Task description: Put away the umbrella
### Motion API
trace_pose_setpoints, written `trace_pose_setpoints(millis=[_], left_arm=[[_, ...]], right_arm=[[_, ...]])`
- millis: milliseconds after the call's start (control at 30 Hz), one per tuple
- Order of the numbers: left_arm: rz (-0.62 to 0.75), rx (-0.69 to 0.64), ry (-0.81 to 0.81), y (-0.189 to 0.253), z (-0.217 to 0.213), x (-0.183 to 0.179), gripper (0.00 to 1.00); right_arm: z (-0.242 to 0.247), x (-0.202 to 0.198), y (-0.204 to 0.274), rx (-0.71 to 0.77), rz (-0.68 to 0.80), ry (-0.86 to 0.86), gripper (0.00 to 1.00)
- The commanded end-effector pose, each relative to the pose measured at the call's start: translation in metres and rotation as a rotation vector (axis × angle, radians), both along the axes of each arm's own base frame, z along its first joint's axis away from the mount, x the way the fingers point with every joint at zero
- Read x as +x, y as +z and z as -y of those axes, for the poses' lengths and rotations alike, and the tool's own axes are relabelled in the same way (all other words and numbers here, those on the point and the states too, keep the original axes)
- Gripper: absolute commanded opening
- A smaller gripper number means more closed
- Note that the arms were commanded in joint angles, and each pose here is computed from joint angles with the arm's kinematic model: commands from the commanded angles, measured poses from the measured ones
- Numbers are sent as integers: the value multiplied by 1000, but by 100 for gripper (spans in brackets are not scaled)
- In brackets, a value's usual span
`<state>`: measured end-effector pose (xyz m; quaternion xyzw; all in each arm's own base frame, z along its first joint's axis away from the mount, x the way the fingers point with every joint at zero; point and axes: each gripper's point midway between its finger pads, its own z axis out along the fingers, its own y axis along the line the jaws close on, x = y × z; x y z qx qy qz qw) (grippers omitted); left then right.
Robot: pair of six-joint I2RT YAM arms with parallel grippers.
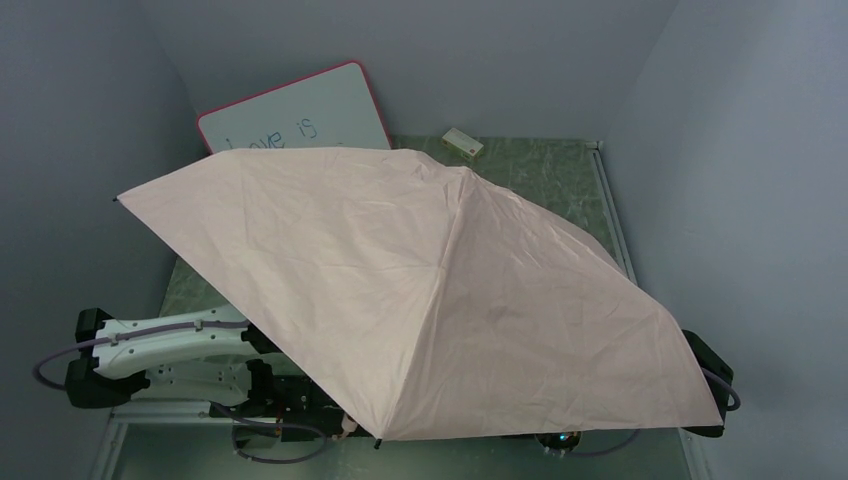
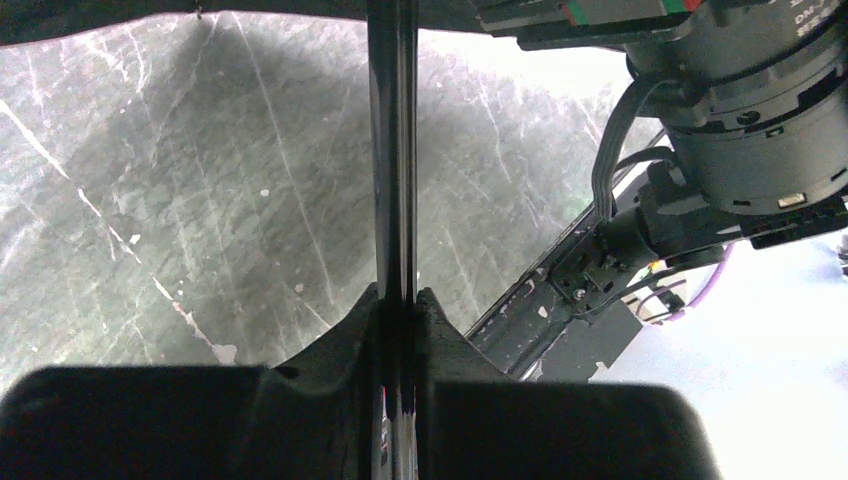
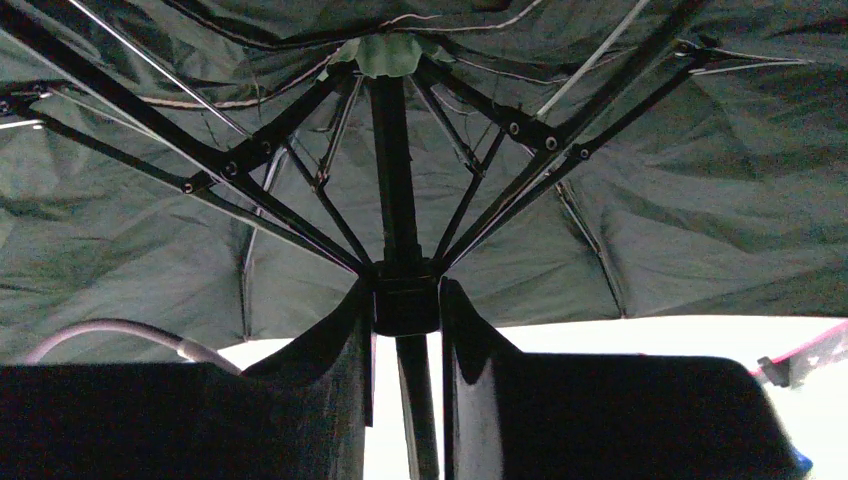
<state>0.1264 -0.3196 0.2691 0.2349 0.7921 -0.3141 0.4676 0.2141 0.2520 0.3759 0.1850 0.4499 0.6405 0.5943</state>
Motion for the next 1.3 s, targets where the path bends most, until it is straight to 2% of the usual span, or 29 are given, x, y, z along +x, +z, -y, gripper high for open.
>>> trace_pose_setpoints(millis=[0, 267, 600, 833, 1067, 1167, 1267], left_arm=[[80, -76, 117, 35, 3, 25, 5], [103, -155, 251, 56, -12, 54, 5], [80, -134, 195, 31, -16, 45, 6], [50, -109, 120, 10, -8, 35, 20], [7, -135, 67, -4, -7, 22, 58], [-13, -146, 33, -9, -4, 16, 66], [-44, -147, -5, -16, 0, 8, 71]], right_arm=[[-17, -1, -42, -18, -125, 44, 0], [-32, -12, -86, -129, -210, 58, 0], [-7, -2, -55, -92, -220, -61, 0], [9, 0, -9, -25, -135, -129, 0], [22, 3, 28, 19, -91, -186, 0], [27, 5, 37, 42, -81, -200, 0], [30, 7, 44, 51, -72, -220, 0]])
